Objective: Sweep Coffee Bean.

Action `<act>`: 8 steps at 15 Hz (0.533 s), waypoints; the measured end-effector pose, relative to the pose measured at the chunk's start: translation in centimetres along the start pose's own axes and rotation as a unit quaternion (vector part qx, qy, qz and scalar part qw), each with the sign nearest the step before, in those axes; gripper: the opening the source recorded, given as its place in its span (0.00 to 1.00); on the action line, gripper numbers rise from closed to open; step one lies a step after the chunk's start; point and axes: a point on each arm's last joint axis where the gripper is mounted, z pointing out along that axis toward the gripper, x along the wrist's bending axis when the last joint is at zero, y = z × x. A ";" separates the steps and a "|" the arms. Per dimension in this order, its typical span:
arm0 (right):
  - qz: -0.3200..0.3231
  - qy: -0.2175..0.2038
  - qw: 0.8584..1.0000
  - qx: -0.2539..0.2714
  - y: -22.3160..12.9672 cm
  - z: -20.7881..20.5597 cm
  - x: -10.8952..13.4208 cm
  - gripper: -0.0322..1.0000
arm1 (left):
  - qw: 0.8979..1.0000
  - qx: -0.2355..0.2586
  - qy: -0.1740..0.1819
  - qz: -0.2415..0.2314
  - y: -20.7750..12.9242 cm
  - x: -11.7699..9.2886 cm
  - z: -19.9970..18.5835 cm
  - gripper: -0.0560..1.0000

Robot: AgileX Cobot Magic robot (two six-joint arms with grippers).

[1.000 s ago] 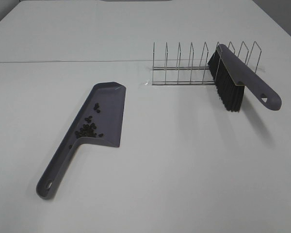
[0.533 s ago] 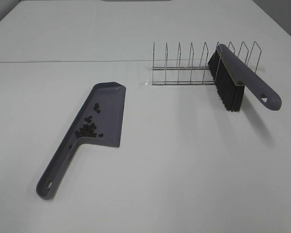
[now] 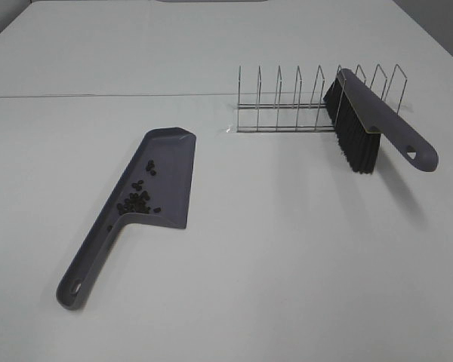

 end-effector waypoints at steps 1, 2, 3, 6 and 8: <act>0.000 0.000 1.000 0.000 0.0 0.0 0.0 0.63 | 1.000 0.000 0.000 0.000 0.0 0.0 0.0 0.67; 0.000 0.000 1.000 0.000 0.0 0.0 0.0 0.63 | 1.000 0.000 0.000 0.000 0.0 0.0 0.0 0.67; 0.000 0.000 1.000 0.000 0.0 0.0 0.0 0.63 | 1.000 0.000 0.000 0.000 0.0 0.0 0.0 0.67; 0.000 0.000 1.000 0.000 0.0 0.0 0.0 0.63 | 1.000 0.000 0.000 0.000 0.0 0.0 0.0 0.67; 0.000 0.000 1.000 0.000 0.0 0.0 0.0 0.63 | 1.000 0.000 0.000 0.000 0.0 0.0 0.0 0.67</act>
